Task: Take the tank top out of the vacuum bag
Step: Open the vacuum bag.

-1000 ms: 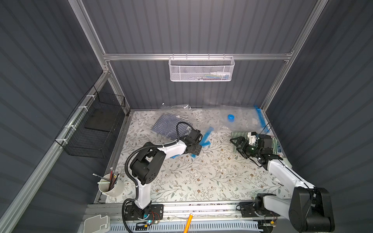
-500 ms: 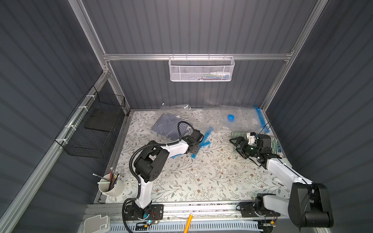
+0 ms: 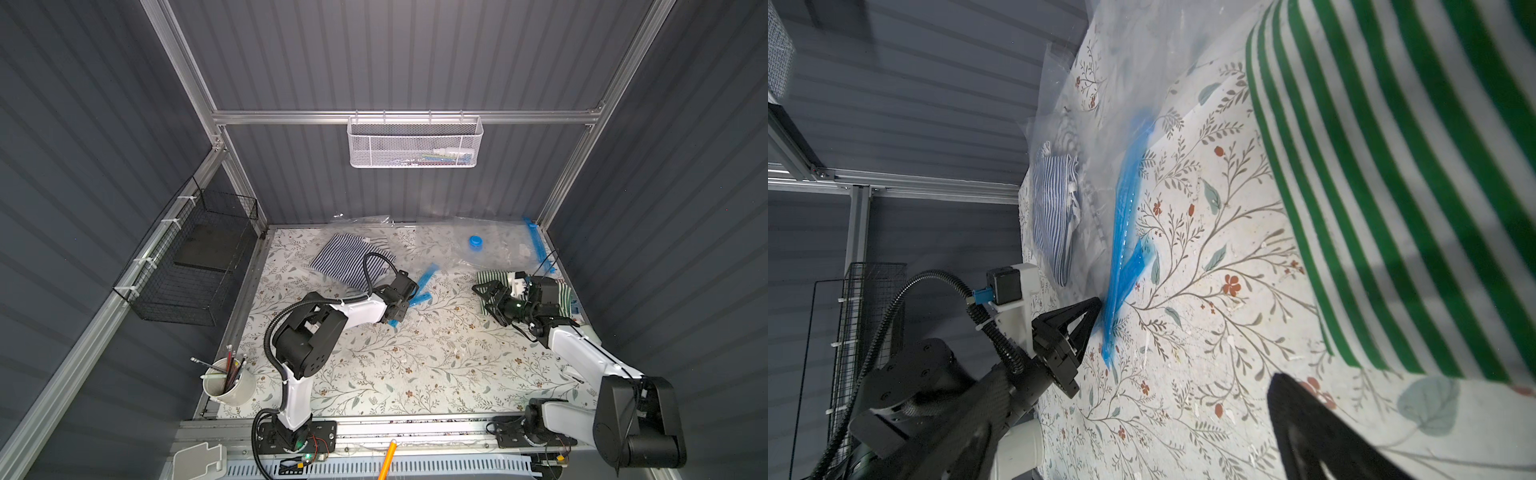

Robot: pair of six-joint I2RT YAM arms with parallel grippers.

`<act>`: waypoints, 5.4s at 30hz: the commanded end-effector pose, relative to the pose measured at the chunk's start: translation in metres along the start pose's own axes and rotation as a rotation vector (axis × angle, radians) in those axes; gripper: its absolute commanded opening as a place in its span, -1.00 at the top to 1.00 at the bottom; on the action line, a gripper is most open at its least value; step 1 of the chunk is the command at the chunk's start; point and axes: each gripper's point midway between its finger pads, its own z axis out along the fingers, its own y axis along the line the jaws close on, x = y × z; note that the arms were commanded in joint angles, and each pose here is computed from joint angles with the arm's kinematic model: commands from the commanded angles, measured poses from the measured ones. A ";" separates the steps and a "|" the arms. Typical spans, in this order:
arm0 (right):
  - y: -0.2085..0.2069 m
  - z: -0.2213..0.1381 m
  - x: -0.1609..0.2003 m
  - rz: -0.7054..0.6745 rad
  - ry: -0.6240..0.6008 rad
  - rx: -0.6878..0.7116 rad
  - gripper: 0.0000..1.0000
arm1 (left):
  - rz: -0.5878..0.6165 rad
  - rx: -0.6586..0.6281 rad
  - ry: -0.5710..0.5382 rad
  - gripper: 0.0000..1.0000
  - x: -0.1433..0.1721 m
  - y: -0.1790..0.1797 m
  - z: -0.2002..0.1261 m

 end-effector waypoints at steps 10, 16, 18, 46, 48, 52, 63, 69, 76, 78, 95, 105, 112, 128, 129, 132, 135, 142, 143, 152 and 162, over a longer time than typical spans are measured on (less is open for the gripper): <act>0.010 0.008 0.006 -0.019 0.033 -0.014 -0.98 | -0.077 -0.125 0.279 1.00 0.104 0.037 -0.018; 0.021 0.018 0.018 -0.045 0.069 -0.028 -0.98 | -0.105 -0.216 0.221 1.00 0.095 0.059 -0.040; 0.026 0.022 0.021 -0.053 0.078 -0.040 -0.98 | -0.116 -0.201 0.186 1.00 0.082 0.059 -0.049; 0.030 0.038 0.030 -0.035 0.092 -0.033 -0.98 | 0.100 0.221 0.043 -0.27 0.020 -0.027 -0.044; 0.028 0.038 0.031 -0.032 0.096 -0.035 -0.98 | 0.108 0.197 0.048 -0.27 0.023 -0.025 -0.041; 0.028 0.040 0.032 -0.033 0.114 -0.044 -0.98 | 0.123 0.115 0.057 -0.22 0.026 -0.013 -0.032; 0.026 0.046 0.036 -0.004 0.141 -0.059 -0.98 | 0.105 0.034 0.057 0.27 0.015 -0.005 -0.022; 0.023 0.046 0.038 0.000 0.144 -0.051 -0.98 | 0.113 0.025 0.067 0.49 0.017 -0.005 -0.018; 0.024 0.046 0.038 0.001 0.146 -0.057 -0.98 | 0.110 0.002 0.077 0.74 0.016 -0.002 -0.016; 0.024 0.046 0.039 0.001 0.150 -0.057 -0.98 | 0.096 -0.008 0.064 0.78 0.012 0.001 -0.020; 0.023 0.046 0.040 0.005 0.151 -0.060 -0.98 | 0.093 -0.080 0.082 0.85 0.006 0.007 -0.011; 0.022 0.045 0.038 0.008 0.146 -0.060 -0.98 | 0.094 -0.128 0.073 0.68 0.006 0.014 -0.006; 0.022 0.048 0.038 0.016 0.153 -0.066 -0.98 | 0.087 -0.153 0.072 1.00 0.000 0.017 -0.007; 0.034 0.052 0.052 -0.109 0.066 -0.053 -0.98 | -0.030 0.046 -0.061 1.00 -0.058 -0.006 -0.066; 0.036 0.054 0.055 -0.118 0.069 -0.057 -0.98 | -0.036 0.059 -0.063 1.00 -0.060 -0.008 -0.067; 0.042 0.064 0.063 -0.140 0.078 -0.075 -0.87 | -0.056 0.108 -0.060 1.00 -0.064 -0.016 -0.072; 0.050 0.076 0.073 -0.163 0.093 -0.097 -0.76 | -0.083 0.159 -0.081 1.00 -0.076 -0.023 -0.083; 0.076 0.104 0.093 -0.216 0.111 -0.171 -0.55 | -0.122 0.235 -0.104 1.00 -0.085 -0.030 -0.102; 0.077 0.108 0.093 -0.219 0.108 -0.173 -0.52 | -0.128 0.242 -0.107 1.00 -0.086 -0.030 -0.105; 0.077 0.129 0.089 -0.217 0.089 -0.182 -0.37 | -0.155 0.293 -0.123 1.00 -0.079 -0.031 -0.121; 0.081 0.135 0.091 -0.216 0.106 -0.185 -0.32 | -0.171 0.318 -0.098 1.00 -0.071 -0.037 -0.114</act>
